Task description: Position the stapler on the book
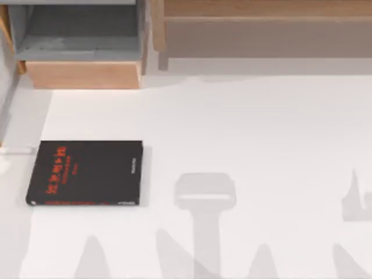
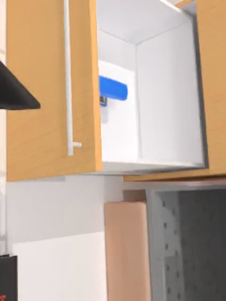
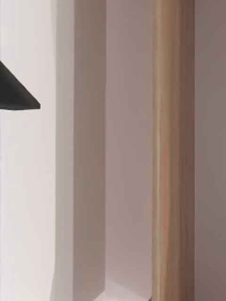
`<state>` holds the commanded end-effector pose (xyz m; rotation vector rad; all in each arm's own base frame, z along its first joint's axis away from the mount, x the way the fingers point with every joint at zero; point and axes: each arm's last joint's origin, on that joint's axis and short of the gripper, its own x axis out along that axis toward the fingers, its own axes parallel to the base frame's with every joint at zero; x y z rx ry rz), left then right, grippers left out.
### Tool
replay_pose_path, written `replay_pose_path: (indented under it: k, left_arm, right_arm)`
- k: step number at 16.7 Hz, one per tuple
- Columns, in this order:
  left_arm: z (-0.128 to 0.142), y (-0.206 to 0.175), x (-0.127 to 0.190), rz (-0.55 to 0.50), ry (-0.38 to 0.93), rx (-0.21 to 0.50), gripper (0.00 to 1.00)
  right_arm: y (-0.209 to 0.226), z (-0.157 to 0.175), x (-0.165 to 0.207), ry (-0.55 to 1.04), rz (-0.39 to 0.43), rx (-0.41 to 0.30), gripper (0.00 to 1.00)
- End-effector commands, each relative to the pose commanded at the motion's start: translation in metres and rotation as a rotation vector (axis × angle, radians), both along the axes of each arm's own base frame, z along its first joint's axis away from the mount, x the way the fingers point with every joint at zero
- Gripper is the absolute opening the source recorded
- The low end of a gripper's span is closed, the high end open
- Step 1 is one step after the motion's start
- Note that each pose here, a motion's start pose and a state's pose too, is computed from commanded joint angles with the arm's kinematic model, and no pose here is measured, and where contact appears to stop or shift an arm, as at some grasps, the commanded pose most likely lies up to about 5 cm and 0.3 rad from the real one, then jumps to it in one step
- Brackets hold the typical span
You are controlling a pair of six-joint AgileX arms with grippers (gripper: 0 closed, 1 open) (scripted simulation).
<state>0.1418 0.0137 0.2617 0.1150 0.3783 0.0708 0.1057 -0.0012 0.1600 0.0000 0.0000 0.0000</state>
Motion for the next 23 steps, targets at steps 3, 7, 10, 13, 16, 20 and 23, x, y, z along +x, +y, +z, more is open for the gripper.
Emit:
replay_pose_path:
  k: [3,7,10,13,16,20,23]
  left_arm:
    - [0.039,0.015,0.042,0.030,0.179,0.026,1.00]
    - [0.068,0.048,0.123,0.059,0.435,0.034,1.00]
    - [0.062,0.080,0.189,0.064,0.623,0.020,1.00]
    - [0.034,0.113,0.248,0.051,0.794,-0.007,1.00]
    - [-0.008,0.140,0.292,0.026,0.932,-0.040,1.00]
    - [-0.059,0.159,0.326,-0.015,1.047,-0.077,1.00]
    - [-0.082,0.162,0.338,-0.042,1.080,-0.088,1.00]
  right_arm:
    - [0.000,0.000,0.000,0.000,0.000,0.000,1.00]
    - [0.000,0.000,0.000,0.000,0.000,0.000,1.00]
    - [0.000,0.000,0.000,0.000,0.000,0.000,1.00]
    - [0.000,0.000,0.000,0.000,0.000,0.000,1.00]
    - [0.000,0.000,0.000,0.000,0.000,0.000,1.00]
    - [0.000,0.000,0.000,0.000,0.000,0.000,1.00]
    - [0.000,0.000,0.000,0.000,0.000,0.000,1.00]
